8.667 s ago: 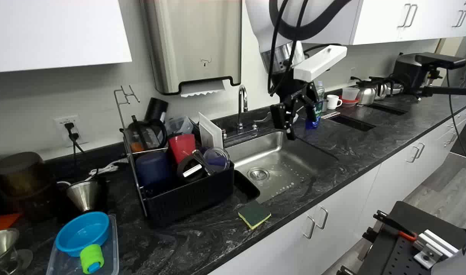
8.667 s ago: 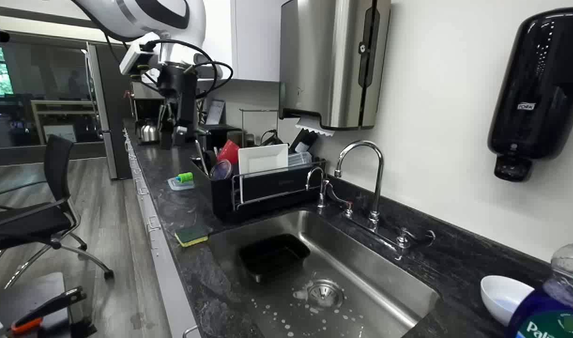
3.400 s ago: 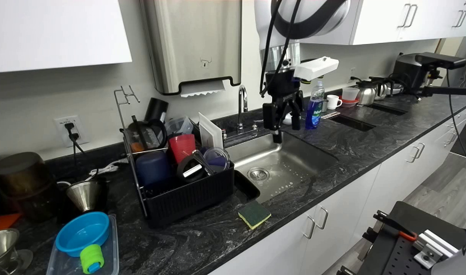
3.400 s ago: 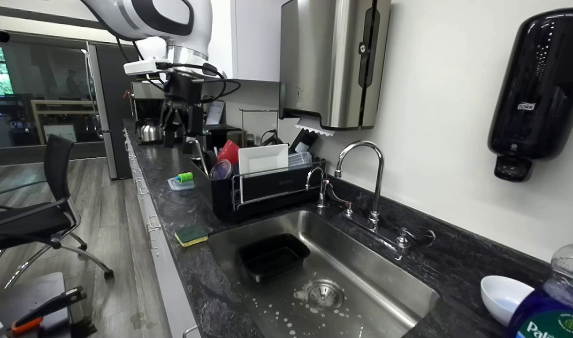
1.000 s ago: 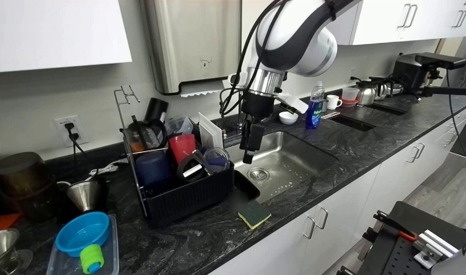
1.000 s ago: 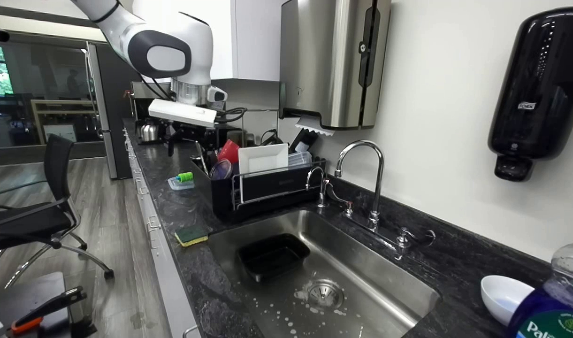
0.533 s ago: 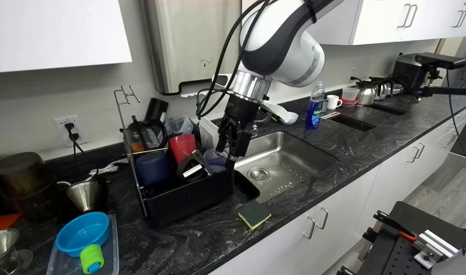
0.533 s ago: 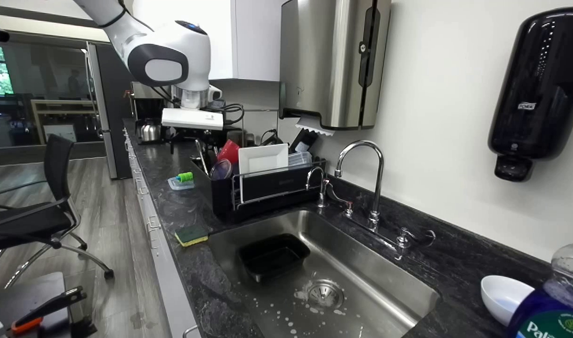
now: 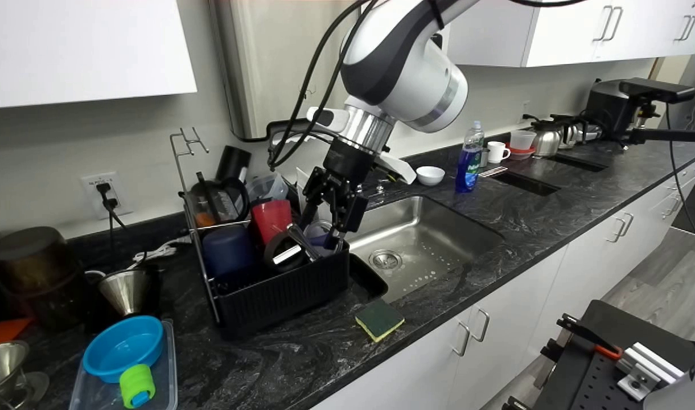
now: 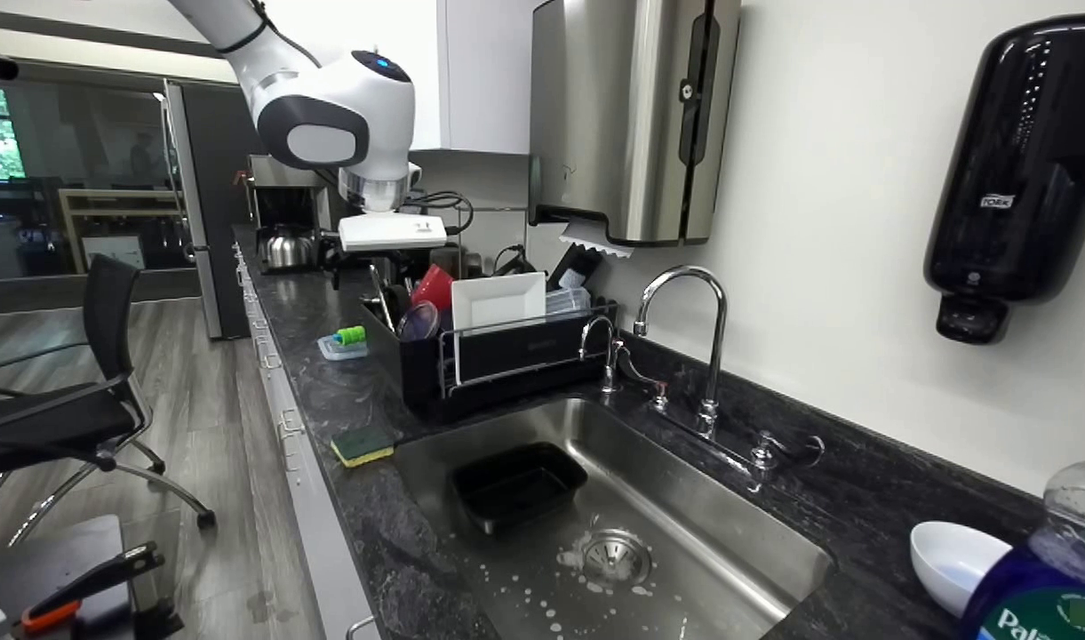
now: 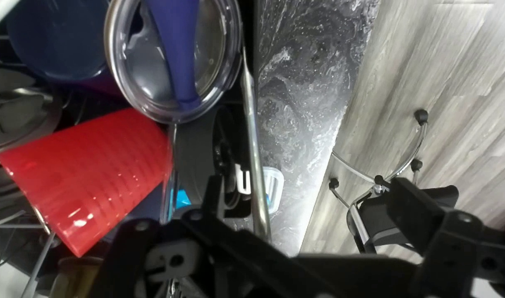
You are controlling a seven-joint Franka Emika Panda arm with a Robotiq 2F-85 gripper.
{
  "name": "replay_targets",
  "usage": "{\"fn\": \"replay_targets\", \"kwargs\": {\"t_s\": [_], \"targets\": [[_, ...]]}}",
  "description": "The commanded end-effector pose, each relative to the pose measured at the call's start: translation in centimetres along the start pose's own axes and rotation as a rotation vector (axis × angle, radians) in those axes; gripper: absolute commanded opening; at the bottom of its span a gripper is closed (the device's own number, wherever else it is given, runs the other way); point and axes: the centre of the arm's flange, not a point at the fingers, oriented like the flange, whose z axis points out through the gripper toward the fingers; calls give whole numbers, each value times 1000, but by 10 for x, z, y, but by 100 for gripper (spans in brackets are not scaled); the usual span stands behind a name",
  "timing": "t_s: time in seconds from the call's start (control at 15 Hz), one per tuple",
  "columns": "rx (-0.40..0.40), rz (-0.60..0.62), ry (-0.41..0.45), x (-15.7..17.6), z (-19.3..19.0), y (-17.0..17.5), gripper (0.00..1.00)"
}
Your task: Remove the butter knife from the dish rack and put it inside the black bowl in the sink
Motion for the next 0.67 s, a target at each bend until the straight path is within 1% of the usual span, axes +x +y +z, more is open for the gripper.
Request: {"fn": "replay_targets", "kwargs": {"t_s": [0.0,0.27,0.6], "targets": [[18,-82,41,-4,5,14,100],[20,-126,50,-3,12,25,100],[29,-141,59,6,24,33,100]]}}
